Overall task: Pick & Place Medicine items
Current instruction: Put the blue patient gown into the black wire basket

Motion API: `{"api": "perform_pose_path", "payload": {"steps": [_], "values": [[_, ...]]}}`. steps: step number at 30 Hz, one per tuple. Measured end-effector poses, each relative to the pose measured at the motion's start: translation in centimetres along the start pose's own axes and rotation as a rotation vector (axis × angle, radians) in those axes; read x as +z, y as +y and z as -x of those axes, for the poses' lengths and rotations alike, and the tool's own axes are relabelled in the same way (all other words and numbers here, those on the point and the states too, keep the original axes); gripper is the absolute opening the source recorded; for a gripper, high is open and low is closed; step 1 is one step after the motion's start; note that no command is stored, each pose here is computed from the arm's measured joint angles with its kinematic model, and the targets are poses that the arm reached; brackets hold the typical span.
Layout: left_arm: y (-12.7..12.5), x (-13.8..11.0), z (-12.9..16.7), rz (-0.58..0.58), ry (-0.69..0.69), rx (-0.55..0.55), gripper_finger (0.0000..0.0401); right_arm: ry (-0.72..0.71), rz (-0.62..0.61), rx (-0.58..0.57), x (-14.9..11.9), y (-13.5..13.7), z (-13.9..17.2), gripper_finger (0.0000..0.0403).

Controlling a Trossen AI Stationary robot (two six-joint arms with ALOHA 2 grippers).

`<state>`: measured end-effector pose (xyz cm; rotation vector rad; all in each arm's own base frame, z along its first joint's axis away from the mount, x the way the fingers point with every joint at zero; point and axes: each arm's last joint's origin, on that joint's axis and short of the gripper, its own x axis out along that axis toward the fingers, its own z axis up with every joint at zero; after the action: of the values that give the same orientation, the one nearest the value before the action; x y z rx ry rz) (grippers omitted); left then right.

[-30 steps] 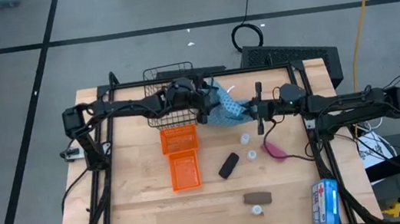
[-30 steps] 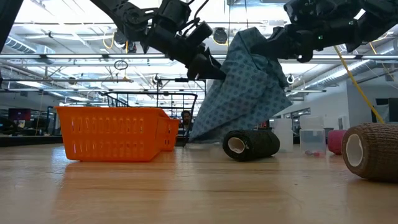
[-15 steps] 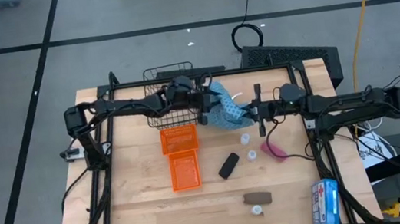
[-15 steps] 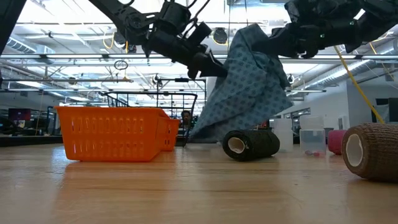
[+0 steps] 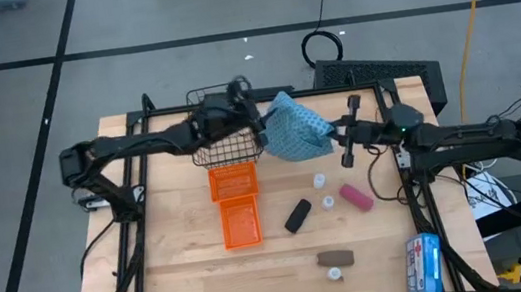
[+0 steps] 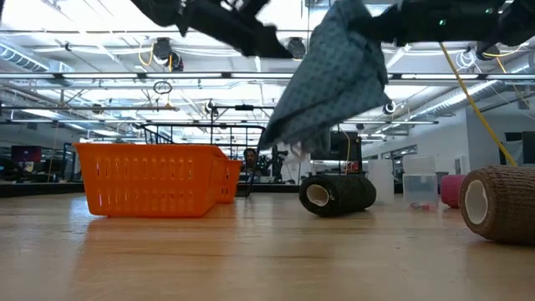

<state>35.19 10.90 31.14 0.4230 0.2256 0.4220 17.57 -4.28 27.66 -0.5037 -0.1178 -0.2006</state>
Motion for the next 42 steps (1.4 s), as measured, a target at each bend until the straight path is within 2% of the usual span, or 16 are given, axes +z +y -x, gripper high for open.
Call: {"api": "perform_pose_path", "payload": {"steps": [3,9,12,15,20,23,25,28,34,42], "values": [[2.3,0.1,1.2,0.136,-0.020,-0.097,0.0210,-0.062,-0.018,0.043,0.7,-0.1,0.6,0.0027],[6.6,-1.6,2.0,0.458,-0.045,-0.336,0.0214,-0.277,-0.076,0.182,2.8,-0.4,2.0,0.0027],[6.9,-3.0,1.1,0.587,-0.041,-0.476,0.0214,-0.408,-0.094,0.251,4.0,-0.6,2.7,0.0027],[5.7,-3.4,0.1,0.658,-0.052,-0.601,0.0214,-0.510,-0.099,0.296,4.8,-0.8,3.1,0.0027],[2.7,-2.6,-1.3,0.651,-0.164,-0.820,0.0214,-0.626,-0.094,0.340,5.9,-1.1,3.6,0.0027],[1.1,-1.2,-1.3,0.644,-0.283,-0.993,0.0214,-0.673,-0.086,0.366,6.5,-1.3,3.8,0.0027],[0.4,-0.1,-0.9,0.645,-0.340,-1.064,0.0214,-0.691,-0.075,0.375,6.7,-1.3,4.0,0.0027],[-0.6,1.2,-0.3,0.650,-0.395,-1.122,0.0214,-0.698,-0.059,0.360,6.7,-1.5,4.2,0.0027],[-2.7,2.8,1.0,0.617,-0.406,-1.323,0.0214,-0.673,-0.042,0.314,6.5,-2.1,4.2,0.0027],[-5.0,4.0,1.8,0.574,-0.444,-1.398,0.0214,-0.621,-0.041,0.249,5.9,-2.8,4.1,0.0027]]}}
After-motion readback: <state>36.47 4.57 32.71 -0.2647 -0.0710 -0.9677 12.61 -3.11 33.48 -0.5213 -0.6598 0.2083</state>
